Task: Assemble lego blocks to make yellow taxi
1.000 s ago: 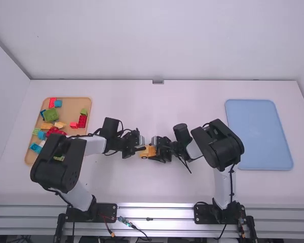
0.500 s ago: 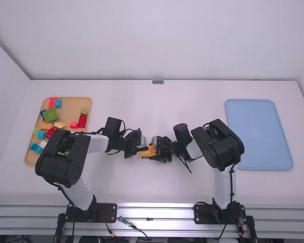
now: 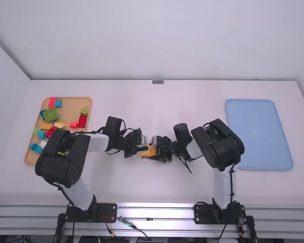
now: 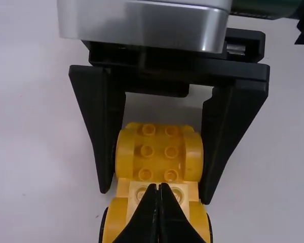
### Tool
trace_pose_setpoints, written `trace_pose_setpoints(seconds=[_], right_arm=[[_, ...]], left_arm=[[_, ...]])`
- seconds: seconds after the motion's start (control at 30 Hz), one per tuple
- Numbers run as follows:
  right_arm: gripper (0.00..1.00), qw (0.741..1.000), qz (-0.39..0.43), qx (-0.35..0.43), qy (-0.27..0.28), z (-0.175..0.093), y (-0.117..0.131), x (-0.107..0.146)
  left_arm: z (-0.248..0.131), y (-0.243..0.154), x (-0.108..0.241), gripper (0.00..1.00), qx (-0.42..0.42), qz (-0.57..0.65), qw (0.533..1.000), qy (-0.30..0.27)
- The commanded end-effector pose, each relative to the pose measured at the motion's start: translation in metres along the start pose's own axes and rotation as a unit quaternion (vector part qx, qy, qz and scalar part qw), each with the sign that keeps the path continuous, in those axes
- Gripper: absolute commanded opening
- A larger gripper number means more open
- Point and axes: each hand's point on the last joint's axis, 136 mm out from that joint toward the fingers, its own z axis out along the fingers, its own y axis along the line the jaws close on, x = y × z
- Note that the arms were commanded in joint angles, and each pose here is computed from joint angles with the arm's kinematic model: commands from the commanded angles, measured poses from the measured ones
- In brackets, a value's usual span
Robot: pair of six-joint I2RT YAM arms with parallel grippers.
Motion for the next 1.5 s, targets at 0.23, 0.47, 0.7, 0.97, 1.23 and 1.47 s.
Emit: trace_pose_setpoints(seconds=[0.23,0.47,0.7,0.97,1.23,1.47], right_arm=[[0.64,1.0,0.004,-0.002,-0.001,0.001,-0.002,0.001],[0.64,1.0,0.004,-0.002,-0.001,0.001,-0.003,0.001],[0.64,1.0,0.004,-0.001,-0.001,0.001,-0.003,0.001],[0.69,1.0,0.009,0.007,-0.001,-0.004,-0.008,0.004],[0.9,1.0,0.012,0.009,0.001,-0.005,-0.009,0.005],[0.99,1.0,0.012,0.01,0.0,-0.006,-0.01,0.004]], left_arm=[[0.012,-0.009,0.045,0.02,0.01,-0.051,0.995,0.085],[-0.001,0.006,0.011,0.02,0.019,-0.027,0.998,0.046],[-0.035,0.036,-0.045,0.02,-0.008,0.006,1.0,-0.011],[-0.092,0.08,-0.085,0.37,-0.088,-0.012,0.996,0.01],[-0.112,0.101,-0.097,0.99,-0.124,-0.009,0.991,0.053],[-0.153,0.138,-0.104,0.99,-0.208,-0.098,0.97,0.075]])
